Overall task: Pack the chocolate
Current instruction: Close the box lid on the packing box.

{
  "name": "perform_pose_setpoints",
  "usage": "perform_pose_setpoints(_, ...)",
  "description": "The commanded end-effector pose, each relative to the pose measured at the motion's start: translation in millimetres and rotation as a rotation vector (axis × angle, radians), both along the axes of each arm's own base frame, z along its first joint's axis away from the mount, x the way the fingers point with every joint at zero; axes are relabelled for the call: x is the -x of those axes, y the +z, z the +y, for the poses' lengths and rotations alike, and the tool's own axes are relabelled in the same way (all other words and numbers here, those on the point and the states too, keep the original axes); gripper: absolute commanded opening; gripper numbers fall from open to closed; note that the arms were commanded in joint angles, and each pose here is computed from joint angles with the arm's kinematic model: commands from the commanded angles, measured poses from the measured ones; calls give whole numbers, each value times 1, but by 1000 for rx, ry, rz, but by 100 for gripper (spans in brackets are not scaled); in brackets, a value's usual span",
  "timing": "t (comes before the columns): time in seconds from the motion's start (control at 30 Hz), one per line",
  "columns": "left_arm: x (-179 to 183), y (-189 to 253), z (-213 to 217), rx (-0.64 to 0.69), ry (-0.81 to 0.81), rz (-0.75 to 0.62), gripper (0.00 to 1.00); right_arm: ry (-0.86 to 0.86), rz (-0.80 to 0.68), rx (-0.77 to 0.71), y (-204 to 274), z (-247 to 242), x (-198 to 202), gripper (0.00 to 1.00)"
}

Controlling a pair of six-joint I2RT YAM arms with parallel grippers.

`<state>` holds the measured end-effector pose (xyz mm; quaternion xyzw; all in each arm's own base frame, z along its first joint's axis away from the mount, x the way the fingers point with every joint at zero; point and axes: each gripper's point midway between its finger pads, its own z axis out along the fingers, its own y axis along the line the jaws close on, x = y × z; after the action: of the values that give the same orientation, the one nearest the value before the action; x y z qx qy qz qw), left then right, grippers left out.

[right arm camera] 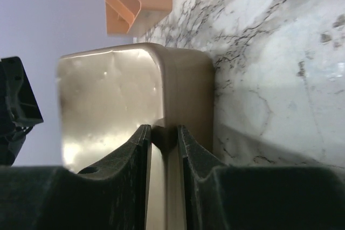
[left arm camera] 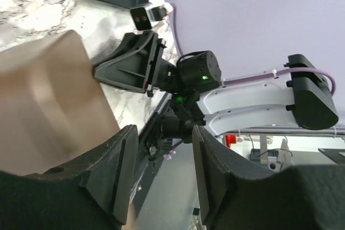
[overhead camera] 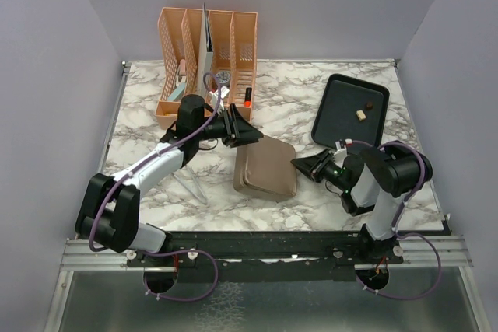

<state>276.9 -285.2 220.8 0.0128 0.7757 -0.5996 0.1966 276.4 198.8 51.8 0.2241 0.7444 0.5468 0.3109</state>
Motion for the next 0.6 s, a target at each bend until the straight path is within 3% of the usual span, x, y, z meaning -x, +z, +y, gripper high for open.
perform_pose_setpoints(0.0, 8, 24, -5, 69, -35, -11, 50, 65, 163, 98, -44, 0, 29, 20)
perform_pose_setpoints(0.2, 3, -10, -3, -27, -37, -6, 53, 67, 160, 95, -42, 1, 29, 22)
perform_pose_setpoints(0.47, -13, -42, 42, -479, 40, -152, 66, 61, 166, 136, -44, -2, 25, 25)
perform_pose_setpoints(0.57, -6, -61, 60, -577, 51, -139, 72, 59, 176, 144, -46, -3, 25, 24)
